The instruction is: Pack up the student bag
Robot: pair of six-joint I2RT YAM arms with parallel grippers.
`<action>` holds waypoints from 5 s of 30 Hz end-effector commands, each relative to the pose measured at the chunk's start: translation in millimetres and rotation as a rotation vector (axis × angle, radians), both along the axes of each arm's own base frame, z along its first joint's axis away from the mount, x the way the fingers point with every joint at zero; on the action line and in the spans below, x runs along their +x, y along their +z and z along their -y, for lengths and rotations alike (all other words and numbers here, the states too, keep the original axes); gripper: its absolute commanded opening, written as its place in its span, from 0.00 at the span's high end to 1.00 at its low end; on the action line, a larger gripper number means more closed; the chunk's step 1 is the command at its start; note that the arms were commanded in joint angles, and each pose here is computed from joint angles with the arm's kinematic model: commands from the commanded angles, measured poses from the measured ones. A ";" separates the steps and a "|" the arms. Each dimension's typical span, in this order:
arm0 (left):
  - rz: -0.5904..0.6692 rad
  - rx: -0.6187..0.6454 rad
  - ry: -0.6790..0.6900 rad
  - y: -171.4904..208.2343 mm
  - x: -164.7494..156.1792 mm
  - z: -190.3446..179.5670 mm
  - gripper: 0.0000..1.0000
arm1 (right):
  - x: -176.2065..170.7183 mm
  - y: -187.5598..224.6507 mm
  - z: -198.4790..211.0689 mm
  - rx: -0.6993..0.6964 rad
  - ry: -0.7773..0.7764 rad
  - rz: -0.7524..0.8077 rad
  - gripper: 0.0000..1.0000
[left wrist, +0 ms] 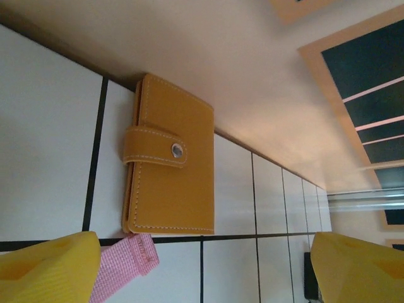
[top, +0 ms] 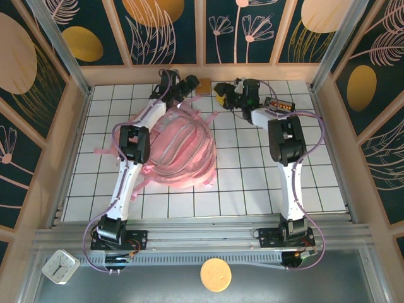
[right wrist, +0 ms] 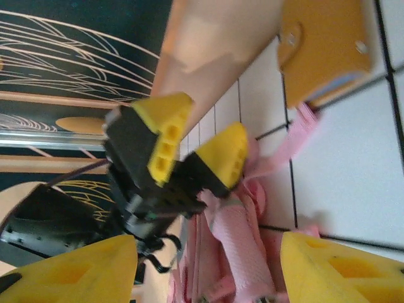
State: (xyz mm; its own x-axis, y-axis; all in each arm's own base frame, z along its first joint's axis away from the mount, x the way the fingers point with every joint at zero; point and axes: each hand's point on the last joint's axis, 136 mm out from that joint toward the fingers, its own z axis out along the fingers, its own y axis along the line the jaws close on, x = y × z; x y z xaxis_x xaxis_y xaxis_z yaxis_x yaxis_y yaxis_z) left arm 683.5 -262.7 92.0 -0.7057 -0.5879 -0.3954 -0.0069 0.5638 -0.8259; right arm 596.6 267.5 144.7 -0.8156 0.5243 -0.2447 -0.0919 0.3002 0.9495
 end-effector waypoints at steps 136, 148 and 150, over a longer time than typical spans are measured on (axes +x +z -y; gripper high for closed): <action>0.141 -0.161 -0.188 108.3 -75.4 6.2 0.11 | 84.8 -115.3 10.4 -0.021 -0.248 -0.223 0.71; 0.069 -0.176 -0.184 80.7 -100.5 -6.6 0.11 | 85.2 -131.3 8.0 -0.042 -0.260 -0.227 0.77; 0.062 -0.171 -0.181 77.9 -102.4 -9.9 0.11 | 86.7 -133.8 7.7 -0.046 -0.265 -0.230 0.80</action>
